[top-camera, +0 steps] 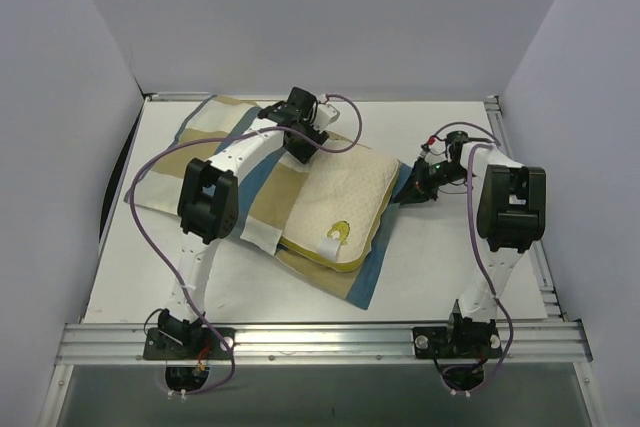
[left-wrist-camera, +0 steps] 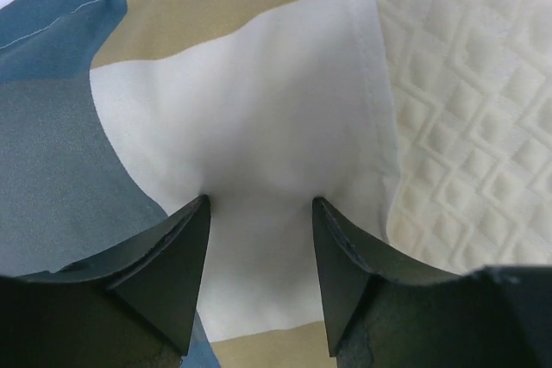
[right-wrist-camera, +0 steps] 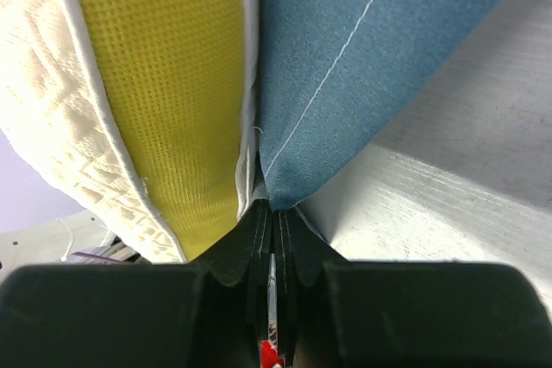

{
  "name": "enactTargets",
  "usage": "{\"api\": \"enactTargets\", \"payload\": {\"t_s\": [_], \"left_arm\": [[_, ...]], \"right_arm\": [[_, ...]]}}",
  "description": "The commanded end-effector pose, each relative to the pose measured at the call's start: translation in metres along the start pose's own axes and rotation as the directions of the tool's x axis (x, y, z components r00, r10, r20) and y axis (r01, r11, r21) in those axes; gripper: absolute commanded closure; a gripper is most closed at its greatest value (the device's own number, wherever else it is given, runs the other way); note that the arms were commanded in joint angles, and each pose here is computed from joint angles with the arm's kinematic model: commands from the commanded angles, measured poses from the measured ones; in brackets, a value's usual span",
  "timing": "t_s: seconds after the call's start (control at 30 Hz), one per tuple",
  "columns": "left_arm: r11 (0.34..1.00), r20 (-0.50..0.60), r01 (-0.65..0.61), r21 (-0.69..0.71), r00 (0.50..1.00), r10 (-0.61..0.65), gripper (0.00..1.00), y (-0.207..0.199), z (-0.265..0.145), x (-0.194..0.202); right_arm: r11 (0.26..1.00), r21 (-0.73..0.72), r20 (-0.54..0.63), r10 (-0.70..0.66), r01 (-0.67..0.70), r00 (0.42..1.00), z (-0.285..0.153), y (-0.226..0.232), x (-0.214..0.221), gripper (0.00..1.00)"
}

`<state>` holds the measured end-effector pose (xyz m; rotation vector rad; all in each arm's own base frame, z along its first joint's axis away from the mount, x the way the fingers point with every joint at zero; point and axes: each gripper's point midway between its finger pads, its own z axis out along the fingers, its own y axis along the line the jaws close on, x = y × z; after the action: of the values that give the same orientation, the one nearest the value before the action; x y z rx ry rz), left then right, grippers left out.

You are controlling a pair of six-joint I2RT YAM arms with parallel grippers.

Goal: Put the pillow into the pillowcase

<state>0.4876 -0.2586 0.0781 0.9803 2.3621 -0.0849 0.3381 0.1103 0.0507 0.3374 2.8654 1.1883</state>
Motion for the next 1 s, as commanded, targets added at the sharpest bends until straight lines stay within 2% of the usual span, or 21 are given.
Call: {"api": "enactTargets", "payload": {"t_s": [0.0,0.27,0.5,0.67,0.73,0.8,0.97], "left_arm": [[0.997,0.137,0.014,0.081,0.99,-0.025,0.41,-0.017,-0.049,-0.044],[0.992,0.164,-0.006,0.122,0.986,-0.014,0.38,-0.042,-0.063,-0.054],[0.992,0.11,-0.011,0.128,0.994,-0.003,0.39,-0.047,-0.045,-0.04],[0.999,0.041,-0.037,0.003,0.998,0.037,0.51,-0.024,-0.024,-0.025],[0.998,0.037,-0.058,0.011,0.998,0.057,0.59,-0.025,-0.022,-0.024],[0.998,0.042,-0.066,0.025,0.997,0.065,0.61,-0.027,-0.024,-0.026],[0.995,0.074,-0.06,0.084,0.996,0.054,0.52,-0.037,-0.032,-0.034]], "right_arm": [[0.999,-0.006,0.0,-0.039,0.039,0.999,-0.017,0.019,0.007,1.0],[0.998,-0.015,-0.012,-0.064,0.064,0.998,-0.016,0.029,0.012,1.0],[0.995,-0.01,-0.016,-0.101,0.1,0.995,-0.021,0.034,0.017,1.0],[0.992,0.006,-0.023,-0.13,0.13,0.991,-0.024,0.034,0.021,1.0],[0.99,0.015,-0.031,-0.139,0.14,0.99,-0.024,0.034,0.023,1.0],[0.989,0.018,-0.035,-0.144,0.144,0.989,-0.024,0.034,0.024,1.0],[0.99,0.015,-0.04,-0.138,0.139,0.99,-0.023,0.034,0.024,1.0]]}}
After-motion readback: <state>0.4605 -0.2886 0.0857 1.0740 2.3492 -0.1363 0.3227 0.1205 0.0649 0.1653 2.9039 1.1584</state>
